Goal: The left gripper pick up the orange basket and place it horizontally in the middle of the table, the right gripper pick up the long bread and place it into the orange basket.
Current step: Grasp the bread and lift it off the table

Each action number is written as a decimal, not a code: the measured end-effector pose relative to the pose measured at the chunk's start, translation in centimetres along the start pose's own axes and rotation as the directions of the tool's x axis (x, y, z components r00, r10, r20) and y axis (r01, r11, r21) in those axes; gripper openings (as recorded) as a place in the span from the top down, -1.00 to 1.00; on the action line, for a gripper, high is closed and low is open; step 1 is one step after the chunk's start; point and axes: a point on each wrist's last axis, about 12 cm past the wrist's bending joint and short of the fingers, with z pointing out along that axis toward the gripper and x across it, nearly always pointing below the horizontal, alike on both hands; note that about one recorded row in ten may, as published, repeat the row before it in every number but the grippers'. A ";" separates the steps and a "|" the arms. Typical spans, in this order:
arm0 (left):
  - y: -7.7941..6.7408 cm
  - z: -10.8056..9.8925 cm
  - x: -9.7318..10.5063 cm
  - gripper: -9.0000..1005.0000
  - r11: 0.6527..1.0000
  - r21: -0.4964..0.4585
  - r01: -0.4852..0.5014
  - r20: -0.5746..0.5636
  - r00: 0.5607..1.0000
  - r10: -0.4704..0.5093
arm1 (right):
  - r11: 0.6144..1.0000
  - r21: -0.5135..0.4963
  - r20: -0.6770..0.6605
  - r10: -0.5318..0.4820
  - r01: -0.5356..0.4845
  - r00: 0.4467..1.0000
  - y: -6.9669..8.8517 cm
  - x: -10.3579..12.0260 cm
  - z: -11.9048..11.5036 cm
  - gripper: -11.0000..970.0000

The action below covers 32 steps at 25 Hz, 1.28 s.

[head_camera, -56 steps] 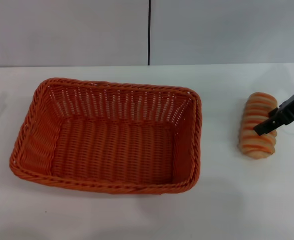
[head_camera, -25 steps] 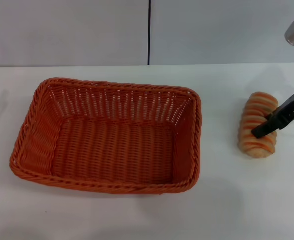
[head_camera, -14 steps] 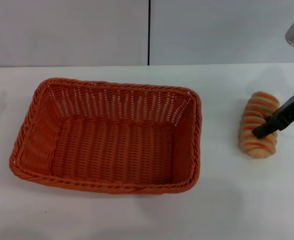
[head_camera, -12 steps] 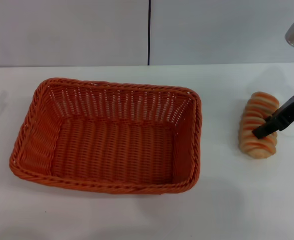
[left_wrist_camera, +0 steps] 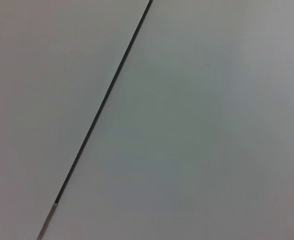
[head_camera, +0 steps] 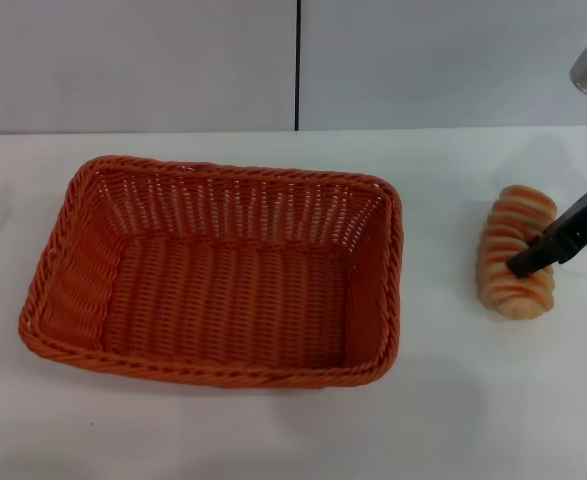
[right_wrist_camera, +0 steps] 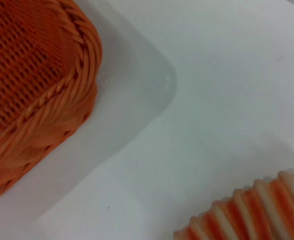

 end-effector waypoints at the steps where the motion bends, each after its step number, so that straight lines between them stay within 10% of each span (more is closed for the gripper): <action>1: 0.0 0.0 0.0 -0.27 1.000 0.000 0.000 0.000 1.000 0.000 | 1.000 0.000 0.000 0.000 0.000 1.000 0.0 0.0 0.0 0.26; 32: -0.1 0.0 -0.2 -0.27 1.000 0.011 -0.002 0.008 1.000 0.002 | 1.000 0.000 0.017 0.012 -0.012 1.000 -0.1 0.0 -0.4 0.65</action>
